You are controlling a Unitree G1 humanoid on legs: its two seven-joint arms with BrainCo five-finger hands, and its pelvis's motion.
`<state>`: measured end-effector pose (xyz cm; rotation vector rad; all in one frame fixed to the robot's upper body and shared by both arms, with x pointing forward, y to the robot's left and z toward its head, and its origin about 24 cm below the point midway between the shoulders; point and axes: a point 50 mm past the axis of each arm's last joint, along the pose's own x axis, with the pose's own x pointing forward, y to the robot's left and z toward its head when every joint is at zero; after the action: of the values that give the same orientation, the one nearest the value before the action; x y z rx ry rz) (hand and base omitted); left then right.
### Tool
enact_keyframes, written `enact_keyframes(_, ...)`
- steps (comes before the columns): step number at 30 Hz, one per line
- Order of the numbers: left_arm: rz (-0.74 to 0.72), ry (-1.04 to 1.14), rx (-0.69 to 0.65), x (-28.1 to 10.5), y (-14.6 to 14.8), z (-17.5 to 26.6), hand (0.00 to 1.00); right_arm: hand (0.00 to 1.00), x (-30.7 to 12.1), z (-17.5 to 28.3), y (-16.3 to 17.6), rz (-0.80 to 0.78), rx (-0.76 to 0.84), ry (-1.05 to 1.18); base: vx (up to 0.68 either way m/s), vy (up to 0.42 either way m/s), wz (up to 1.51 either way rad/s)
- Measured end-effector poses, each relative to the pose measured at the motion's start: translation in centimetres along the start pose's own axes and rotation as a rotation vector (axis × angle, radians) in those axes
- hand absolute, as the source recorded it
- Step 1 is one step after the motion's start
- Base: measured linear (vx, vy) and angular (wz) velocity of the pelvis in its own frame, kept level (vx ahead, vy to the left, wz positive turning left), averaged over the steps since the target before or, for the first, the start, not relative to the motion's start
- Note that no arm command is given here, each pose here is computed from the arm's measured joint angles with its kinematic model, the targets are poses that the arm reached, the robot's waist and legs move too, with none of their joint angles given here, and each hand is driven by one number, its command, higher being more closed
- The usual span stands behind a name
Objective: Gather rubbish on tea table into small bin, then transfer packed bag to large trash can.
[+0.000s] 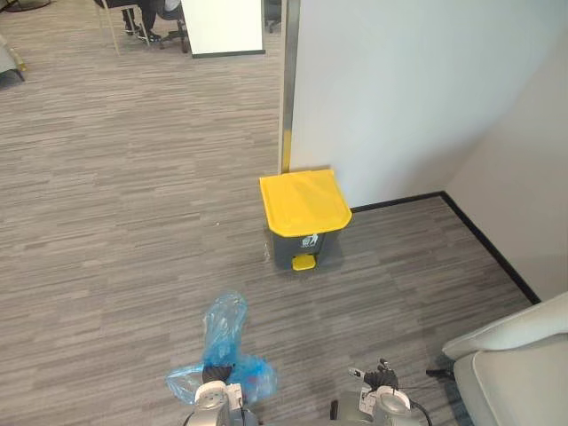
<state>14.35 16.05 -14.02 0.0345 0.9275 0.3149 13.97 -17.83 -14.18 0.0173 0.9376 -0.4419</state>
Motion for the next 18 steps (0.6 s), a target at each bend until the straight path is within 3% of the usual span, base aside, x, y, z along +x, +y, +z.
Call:
enact_keyframes(10, -0.043, -0.015, 0.036, 0.0, -0.8, 0.3, 1.00, 0.00, 0.3, -0.4, -0.4, -0.009, -0.021, 0.036, 0.43, -0.144, 0.25)
enact_keyframes(18, -0.019, -0.018, 0.016, -0.2, -0.1, 0.0, 1.00, 0.00, 0.0, -1.4, -0.2, -0.006, -0.013, 0.074, 0.28, 0.137, -0.21)
